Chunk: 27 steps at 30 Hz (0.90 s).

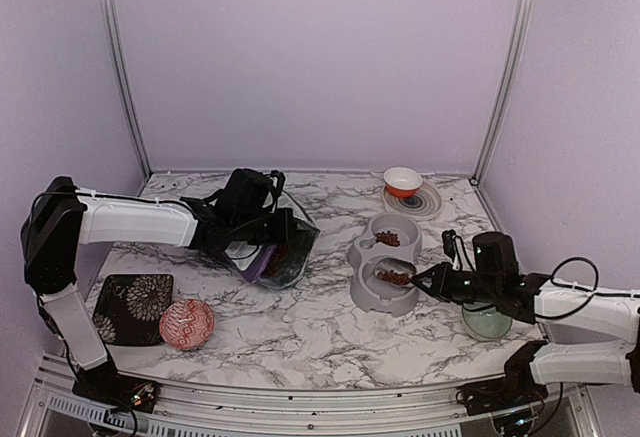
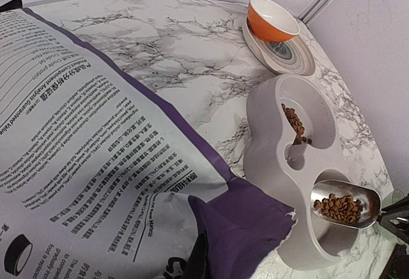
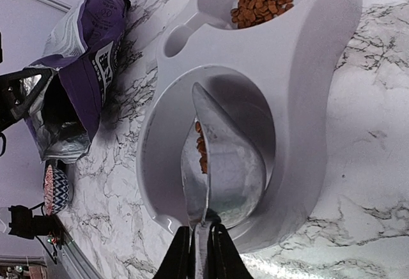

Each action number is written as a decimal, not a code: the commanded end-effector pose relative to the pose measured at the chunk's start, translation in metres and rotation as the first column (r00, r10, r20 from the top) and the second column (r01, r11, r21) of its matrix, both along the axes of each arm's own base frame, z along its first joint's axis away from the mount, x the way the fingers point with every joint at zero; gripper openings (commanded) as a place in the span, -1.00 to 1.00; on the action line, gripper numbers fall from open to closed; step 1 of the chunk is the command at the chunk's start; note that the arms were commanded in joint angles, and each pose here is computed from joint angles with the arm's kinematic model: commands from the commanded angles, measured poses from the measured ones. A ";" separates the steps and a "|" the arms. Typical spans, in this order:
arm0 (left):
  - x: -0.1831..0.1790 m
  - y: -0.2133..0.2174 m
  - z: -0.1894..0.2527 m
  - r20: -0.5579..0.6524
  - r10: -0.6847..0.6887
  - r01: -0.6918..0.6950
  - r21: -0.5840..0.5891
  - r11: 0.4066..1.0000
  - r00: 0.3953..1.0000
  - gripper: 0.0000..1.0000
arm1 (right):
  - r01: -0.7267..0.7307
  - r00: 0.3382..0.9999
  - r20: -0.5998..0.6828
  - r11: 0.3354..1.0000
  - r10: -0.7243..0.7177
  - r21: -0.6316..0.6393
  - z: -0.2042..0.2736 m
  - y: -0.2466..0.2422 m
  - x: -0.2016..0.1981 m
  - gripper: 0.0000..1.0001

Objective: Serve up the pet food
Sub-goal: Place the pet food in the pet food bowl.

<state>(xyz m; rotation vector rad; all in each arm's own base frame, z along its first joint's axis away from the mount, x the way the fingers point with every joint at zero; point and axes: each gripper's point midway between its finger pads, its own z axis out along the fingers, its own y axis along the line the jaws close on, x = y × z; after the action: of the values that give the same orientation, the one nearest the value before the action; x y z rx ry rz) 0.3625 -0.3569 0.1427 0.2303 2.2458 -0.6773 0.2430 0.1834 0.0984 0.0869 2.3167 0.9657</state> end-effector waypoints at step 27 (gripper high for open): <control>0.013 0.011 0.028 0.087 0.039 -0.035 -0.057 0.998 0.995 -1.00 | -0.104 0.992 0.064 0.993 0.108 -0.058 0.010 0.048 0.054 -1.00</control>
<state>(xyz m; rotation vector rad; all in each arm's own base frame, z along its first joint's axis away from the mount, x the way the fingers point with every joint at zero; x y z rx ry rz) 0.3608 -0.3559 0.1390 0.2323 2.2403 -0.6843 0.2737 0.2162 0.0852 -0.0318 2.4060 0.9210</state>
